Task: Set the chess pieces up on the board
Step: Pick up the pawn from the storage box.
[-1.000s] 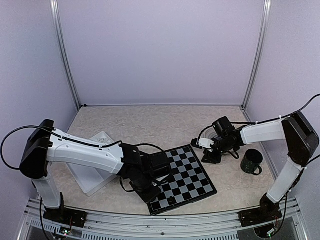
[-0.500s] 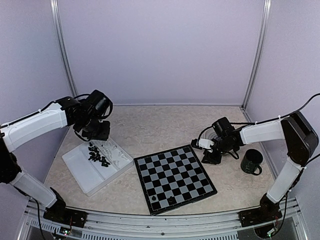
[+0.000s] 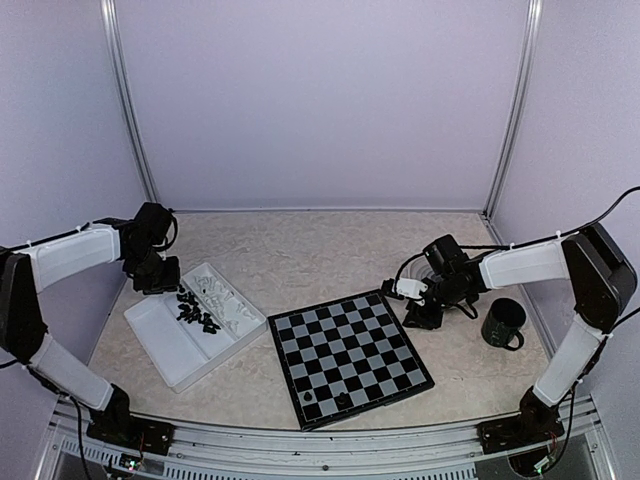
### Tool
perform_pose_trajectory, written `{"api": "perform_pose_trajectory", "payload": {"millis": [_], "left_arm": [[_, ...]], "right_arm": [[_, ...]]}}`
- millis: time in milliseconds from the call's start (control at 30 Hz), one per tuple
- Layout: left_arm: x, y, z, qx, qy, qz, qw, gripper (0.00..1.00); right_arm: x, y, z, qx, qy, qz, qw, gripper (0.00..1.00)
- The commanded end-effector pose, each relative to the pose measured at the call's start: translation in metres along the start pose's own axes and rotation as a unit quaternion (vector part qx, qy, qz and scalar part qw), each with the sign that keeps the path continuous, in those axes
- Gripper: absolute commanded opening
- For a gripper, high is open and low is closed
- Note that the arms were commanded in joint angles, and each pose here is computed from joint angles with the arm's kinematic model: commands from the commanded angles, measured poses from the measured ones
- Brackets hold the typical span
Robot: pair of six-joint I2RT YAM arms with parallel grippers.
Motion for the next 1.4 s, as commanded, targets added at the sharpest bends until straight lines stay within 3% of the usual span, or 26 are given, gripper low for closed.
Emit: {"api": "perform_pose_trajectory", "payload": {"millis": [0, 267, 533, 1033, 1367], "left_arm": [[-0.016, 0.019, 0.010, -0.014, -0.047, 0.006, 0.999, 0.35], [-0.028, 0.034, 0.037, -0.008, -0.041, 0.017, 0.999, 0.27], [-0.028, 0.026, 0.069, 0.040, -0.019, 0.021, 0.999, 0.21], [-0.027, 0.026, 0.086, 0.033, -0.015, 0.035, 0.999, 0.29], [-0.027, 0.027, 0.088, 0.027, -0.016, 0.038, 0.999, 0.24]], "right_arm": [[0.003, 0.001, 0.001, 0.003, 0.004, -0.005, 1.000, 0.46], [0.004, 0.001, -0.001, 0.000, 0.005, -0.007, 1.000, 0.46], [0.005, 0.000, 0.000, 0.001, 0.008, -0.009, 1.000, 0.46], [0.006, -0.001, 0.003, 0.006, 0.014, -0.007, 1.000, 0.46], [0.006, -0.001, 0.004, 0.007, 0.014, -0.007, 1.000, 0.46]]}}
Point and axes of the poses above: each gripper's point midway between its finger pads, its own z axis out along the fingers, its own x axis along the line the jaws close on, y = z × x, the point moved 7 cm from there along -z, back along the fingers, and after that the axes turned 11 degrees about -z, right-handed, at the moved point
